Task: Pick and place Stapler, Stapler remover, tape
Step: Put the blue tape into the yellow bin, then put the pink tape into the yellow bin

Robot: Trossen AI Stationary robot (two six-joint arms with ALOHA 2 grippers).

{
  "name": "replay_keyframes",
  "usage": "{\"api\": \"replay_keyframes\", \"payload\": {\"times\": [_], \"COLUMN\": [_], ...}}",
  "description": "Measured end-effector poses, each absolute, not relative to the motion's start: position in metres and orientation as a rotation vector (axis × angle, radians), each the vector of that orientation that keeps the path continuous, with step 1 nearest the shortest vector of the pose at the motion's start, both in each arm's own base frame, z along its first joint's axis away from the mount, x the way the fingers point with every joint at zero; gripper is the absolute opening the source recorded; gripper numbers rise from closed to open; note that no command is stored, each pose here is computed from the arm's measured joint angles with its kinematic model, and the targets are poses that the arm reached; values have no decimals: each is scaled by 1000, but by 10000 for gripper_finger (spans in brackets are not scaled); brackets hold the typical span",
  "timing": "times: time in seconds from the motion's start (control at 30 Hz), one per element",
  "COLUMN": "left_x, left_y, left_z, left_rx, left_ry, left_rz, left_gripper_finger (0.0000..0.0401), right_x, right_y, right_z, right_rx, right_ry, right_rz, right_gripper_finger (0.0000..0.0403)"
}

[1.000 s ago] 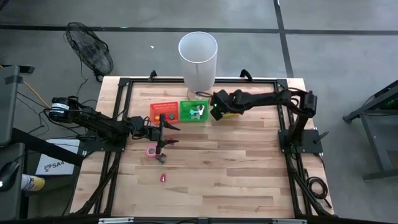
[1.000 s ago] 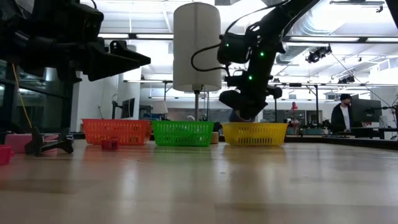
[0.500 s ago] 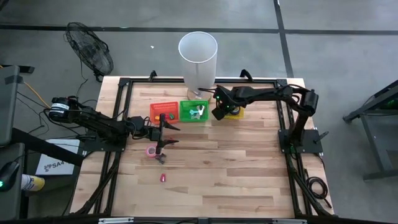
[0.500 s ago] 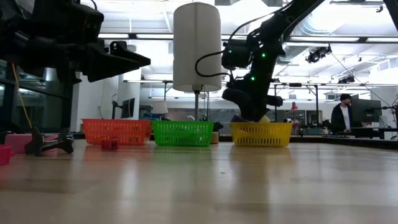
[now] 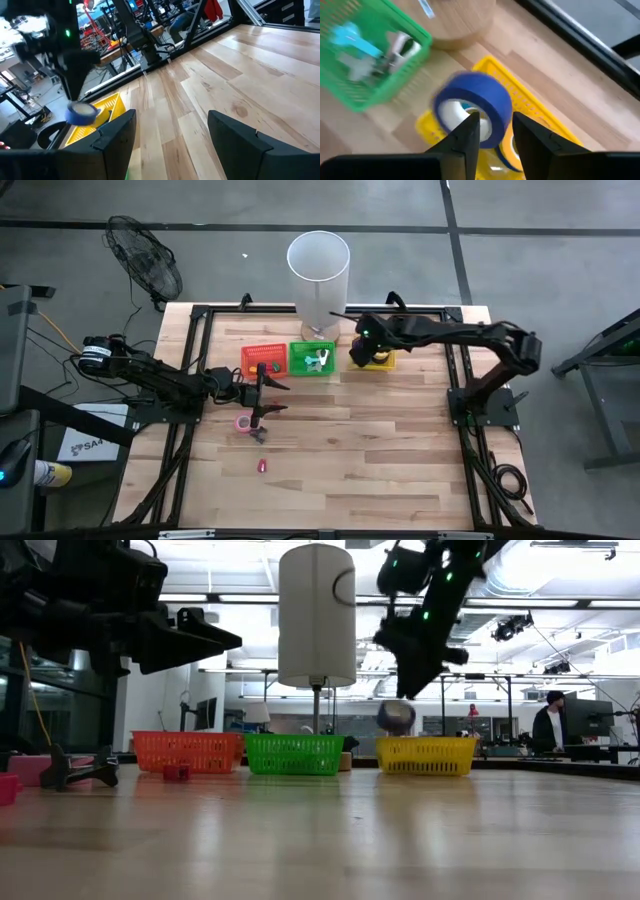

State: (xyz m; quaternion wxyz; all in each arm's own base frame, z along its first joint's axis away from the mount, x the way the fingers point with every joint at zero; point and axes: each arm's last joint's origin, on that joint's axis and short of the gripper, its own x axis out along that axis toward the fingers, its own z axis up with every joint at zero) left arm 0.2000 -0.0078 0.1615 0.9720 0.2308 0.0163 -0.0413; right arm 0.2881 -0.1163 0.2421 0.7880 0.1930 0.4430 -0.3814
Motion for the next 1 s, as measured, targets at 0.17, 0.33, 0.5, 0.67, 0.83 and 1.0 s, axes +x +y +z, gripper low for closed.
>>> {"api": "replay_keyframes", "payload": {"times": [0.17,0.33,0.5,0.67,0.83,1.0], "left_x": [200,200,200,198,192,188], "left_y": [-8,-8,-8,-8,-7,-7], "left_z": [162,162,161,158,160,179], "left_rx": [466,462,462,461,450,414], "left_ry": [27,27,36,93,174,374], "left_rz": [-82,-82,-84,-97,-115,-155], "left_gripper_finger": [243,243,243,243,243,243], "right_x": [284,286,289,294,297,297], "right_y": [-107,-103,-94,-75,-54,-31], "right_z": [252,246,247,247,246,245], "right_rx": [406,394,380,345,311,276], "right_ry": [943,981,974,981,993,995], "right_rz": [-799,-809,-801,-749,-721,-716], "right_gripper_finger": [123,123,124,124,124,124]}}
